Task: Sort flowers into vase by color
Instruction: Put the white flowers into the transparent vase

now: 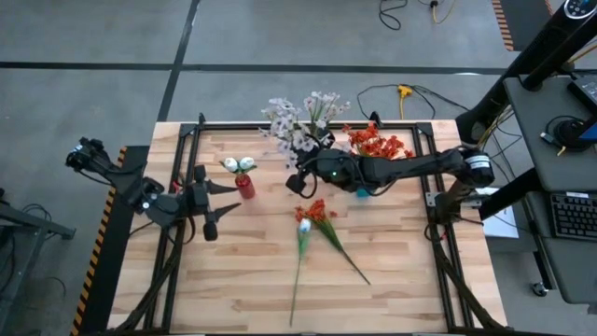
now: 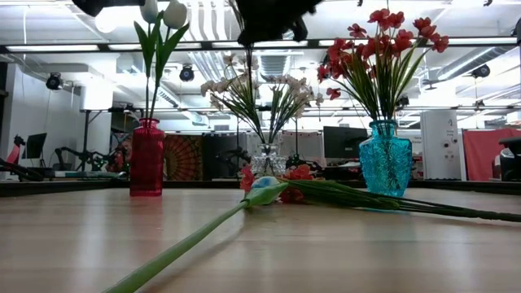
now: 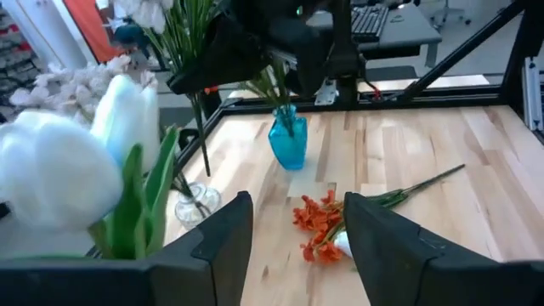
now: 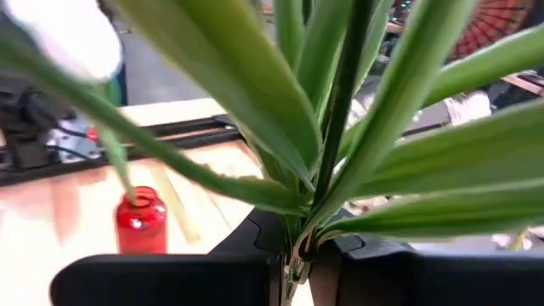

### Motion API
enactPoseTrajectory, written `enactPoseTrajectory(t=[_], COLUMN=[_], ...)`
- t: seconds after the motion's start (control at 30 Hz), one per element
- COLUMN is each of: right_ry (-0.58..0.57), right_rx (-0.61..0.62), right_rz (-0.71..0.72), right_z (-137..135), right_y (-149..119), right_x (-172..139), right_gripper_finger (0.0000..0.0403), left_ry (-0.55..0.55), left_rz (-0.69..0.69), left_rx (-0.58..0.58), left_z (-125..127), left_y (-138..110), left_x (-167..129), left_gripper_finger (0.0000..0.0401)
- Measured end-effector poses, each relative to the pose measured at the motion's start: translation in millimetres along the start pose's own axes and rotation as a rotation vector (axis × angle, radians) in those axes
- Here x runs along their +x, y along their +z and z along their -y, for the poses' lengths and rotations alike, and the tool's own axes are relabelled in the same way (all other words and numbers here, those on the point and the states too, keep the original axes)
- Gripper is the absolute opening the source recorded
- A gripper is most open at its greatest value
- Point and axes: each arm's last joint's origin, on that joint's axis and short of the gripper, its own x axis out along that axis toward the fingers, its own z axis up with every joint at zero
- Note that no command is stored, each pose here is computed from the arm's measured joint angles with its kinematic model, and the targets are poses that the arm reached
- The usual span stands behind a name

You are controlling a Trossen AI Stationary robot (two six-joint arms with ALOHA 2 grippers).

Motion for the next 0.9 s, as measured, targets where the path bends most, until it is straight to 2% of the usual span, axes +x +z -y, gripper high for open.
enactPoseTrajectory(t=[0.27, 0.63, 0.9], right_ry=[-0.090, -0.154, -0.159], right_rx=[0.027, 0.054, 0.092], right_rz=[-0.057, -0.059, -0.012], right_z=[22, 40, 42], right_y=[-33, -35, -41], right_x=[15, 23, 25], right_gripper_finger=[0.0018, 0.0018, 0.0018], left_ry=[0.001, 0.002, 0.004], left_rz=[-0.009, -0.007, -0.006], left_rx=[-0.001, -0.001, 0.011], left_z=[-3, -5, -5], left_y=[-5, -5, -5], left_x=[-2, -3, -3], left_gripper_finger=[0.0160, 0.0159, 0.0159])
